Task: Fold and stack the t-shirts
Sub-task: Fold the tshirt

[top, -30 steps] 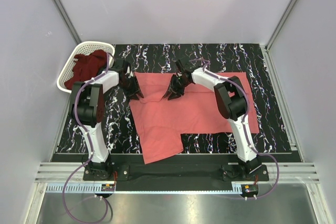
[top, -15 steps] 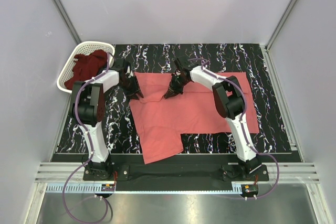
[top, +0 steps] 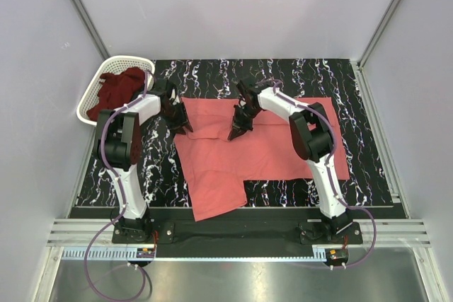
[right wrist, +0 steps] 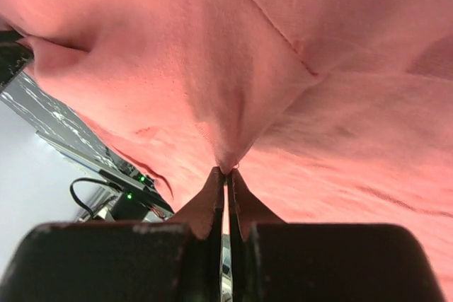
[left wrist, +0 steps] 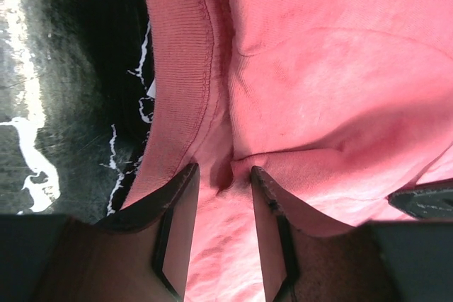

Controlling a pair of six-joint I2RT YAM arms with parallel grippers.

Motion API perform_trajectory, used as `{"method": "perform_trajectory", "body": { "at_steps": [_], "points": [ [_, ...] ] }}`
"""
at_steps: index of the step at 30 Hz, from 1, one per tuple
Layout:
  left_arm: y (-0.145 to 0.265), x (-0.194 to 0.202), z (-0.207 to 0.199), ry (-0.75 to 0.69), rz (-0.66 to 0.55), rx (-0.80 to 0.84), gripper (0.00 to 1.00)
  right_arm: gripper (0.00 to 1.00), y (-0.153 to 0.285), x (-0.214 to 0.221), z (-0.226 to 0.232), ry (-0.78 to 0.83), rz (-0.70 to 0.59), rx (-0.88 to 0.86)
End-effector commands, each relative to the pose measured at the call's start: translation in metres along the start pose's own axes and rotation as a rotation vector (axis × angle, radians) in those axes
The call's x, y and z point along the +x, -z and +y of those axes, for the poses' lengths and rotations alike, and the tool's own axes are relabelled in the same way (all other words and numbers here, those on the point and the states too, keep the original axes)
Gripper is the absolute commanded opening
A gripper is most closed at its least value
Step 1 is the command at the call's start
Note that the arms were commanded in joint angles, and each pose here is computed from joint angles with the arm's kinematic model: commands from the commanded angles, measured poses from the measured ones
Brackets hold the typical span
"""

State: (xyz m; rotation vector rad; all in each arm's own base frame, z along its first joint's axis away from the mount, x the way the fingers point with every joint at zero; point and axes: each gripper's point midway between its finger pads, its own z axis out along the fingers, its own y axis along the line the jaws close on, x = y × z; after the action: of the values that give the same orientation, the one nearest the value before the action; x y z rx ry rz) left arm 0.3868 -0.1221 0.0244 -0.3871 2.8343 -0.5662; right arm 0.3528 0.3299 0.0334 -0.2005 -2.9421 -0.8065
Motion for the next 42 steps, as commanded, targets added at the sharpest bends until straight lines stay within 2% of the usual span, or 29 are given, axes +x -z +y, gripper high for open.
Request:
{"method": "perform_trajectory", "body": {
  "at_steps": [1,16,18,21,22,26,27,29,31,37,42],
  "points": [
    [0.028,-0.021,-0.007,-0.056,-0.091,-0.016,0.41,0.0,0.035,0.011,0.023,0.066,-0.024,-0.049],
    [0.068,-0.02,-0.009,-0.117,-0.144,-0.051,0.48,0.02,0.032,0.025,0.002,0.096,0.028,0.006],
    [0.067,-0.014,-0.01,-0.112,-0.123,-0.035,0.5,0.05,0.031,0.023,0.0,0.101,0.018,0.007],
    [0.066,-0.011,-0.015,-0.116,-0.131,0.005,0.54,0.25,0.022,0.019,-0.014,0.111,0.015,0.052],
    [0.063,-0.004,-0.016,-0.113,-0.112,0.027,0.54,0.25,0.02,0.018,-0.021,0.117,0.016,0.077],
    [0.062,0.002,-0.038,-0.118,-0.089,0.154,0.38,0.25,0.039,0.012,-0.035,0.164,-0.034,0.132],
    [0.062,0.001,-0.044,-0.112,-0.092,0.179,0.38,0.26,0.049,0.008,-0.027,0.19,-0.069,0.112],
    [0.061,-0.003,-0.054,-0.107,-0.095,0.222,0.37,0.36,0.056,0.002,-0.019,0.237,-0.09,0.091],
    [0.053,-0.006,-0.062,-0.068,-0.087,0.266,0.37,0.4,0.058,-0.009,-0.01,0.257,-0.112,0.074],
    [0.023,-0.027,-0.06,0.039,-0.099,0.246,0.36,0.38,0.056,-0.056,-0.006,0.192,-0.177,0.058],
    [-0.005,-0.046,-0.044,0.08,-0.128,0.154,0.43,0.4,0.08,-0.09,-0.024,0.158,-0.265,0.145]
  ]
}}
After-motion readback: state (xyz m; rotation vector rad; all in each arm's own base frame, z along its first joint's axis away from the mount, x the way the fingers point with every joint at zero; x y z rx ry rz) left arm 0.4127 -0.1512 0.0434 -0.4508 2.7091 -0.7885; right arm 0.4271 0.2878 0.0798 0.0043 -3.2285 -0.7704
